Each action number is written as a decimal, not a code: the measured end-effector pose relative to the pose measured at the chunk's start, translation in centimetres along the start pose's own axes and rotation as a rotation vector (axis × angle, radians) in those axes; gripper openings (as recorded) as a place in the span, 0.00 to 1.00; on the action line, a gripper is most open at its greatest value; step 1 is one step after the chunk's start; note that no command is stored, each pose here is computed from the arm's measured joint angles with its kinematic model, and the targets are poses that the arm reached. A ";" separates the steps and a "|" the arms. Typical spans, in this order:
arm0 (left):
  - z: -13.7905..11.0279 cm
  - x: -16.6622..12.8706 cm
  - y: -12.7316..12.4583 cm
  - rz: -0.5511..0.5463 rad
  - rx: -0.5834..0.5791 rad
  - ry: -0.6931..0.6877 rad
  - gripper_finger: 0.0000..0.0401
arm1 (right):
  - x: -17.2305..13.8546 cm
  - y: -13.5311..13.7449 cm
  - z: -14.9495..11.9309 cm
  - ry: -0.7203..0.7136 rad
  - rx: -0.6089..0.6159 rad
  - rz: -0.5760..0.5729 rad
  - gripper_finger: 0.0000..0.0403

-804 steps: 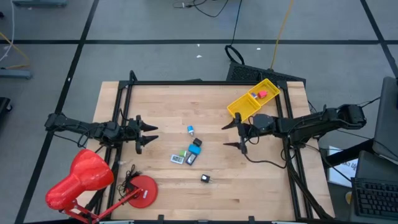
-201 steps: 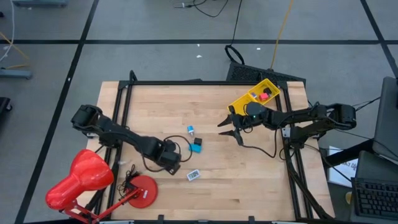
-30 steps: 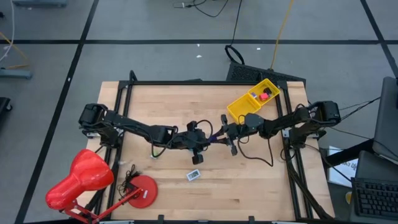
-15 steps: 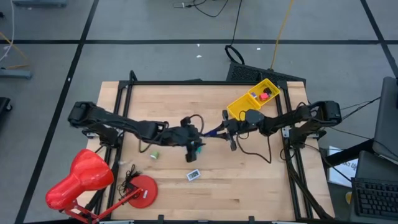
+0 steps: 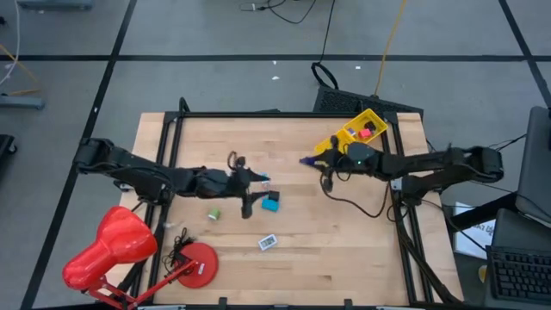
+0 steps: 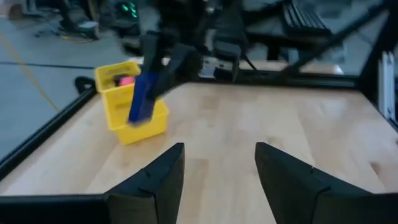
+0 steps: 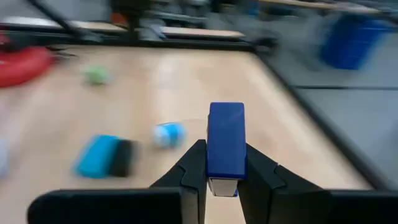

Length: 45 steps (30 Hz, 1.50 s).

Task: Pick & Place Office items
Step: Put the dark blue digital clock into the bottom yellow basket

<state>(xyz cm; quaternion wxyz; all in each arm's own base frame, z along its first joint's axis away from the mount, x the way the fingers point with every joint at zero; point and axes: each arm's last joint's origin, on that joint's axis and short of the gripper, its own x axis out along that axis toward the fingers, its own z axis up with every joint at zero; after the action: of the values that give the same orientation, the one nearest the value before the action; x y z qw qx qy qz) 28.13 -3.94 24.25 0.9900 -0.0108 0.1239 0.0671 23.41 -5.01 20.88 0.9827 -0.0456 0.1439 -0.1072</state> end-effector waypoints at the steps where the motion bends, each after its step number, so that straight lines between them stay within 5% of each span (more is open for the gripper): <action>1: -0.7 -0.4 0.5 0.011 -0.016 -0.015 0.48 | -0.3 -0.3 0.1 0.010 -0.008 -0.044 0.12; 8: -4.5 -1.2 3.2 0.084 -0.157 -0.096 0.47 | -2.2 -2.4 -1.5 0.275 -0.077 -0.452 0.12; 16: -5.6 -1.3 4.0 0.110 -0.231 -0.066 0.46 | -2.9 -4.7 -4.4 0.404 0.011 -0.570 0.12; 22: -5.6 -1.3 4.0 0.109 -0.232 -0.066 0.46 | -3.0 -5.4 -5.8 0.389 0.080 -0.484 0.12; 45: -5.6 -1.3 4.0 0.102 -0.282 -0.060 0.46 | -3.2 -5.8 -7.1 0.375 0.133 -0.464 0.18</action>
<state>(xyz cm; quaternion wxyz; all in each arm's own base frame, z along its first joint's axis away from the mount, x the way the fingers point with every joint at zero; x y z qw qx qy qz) 24.98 -0.40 19.09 0.9773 -0.1414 0.0838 0.1341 17.20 -10.31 15.67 0.8890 0.0079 0.3012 -0.3447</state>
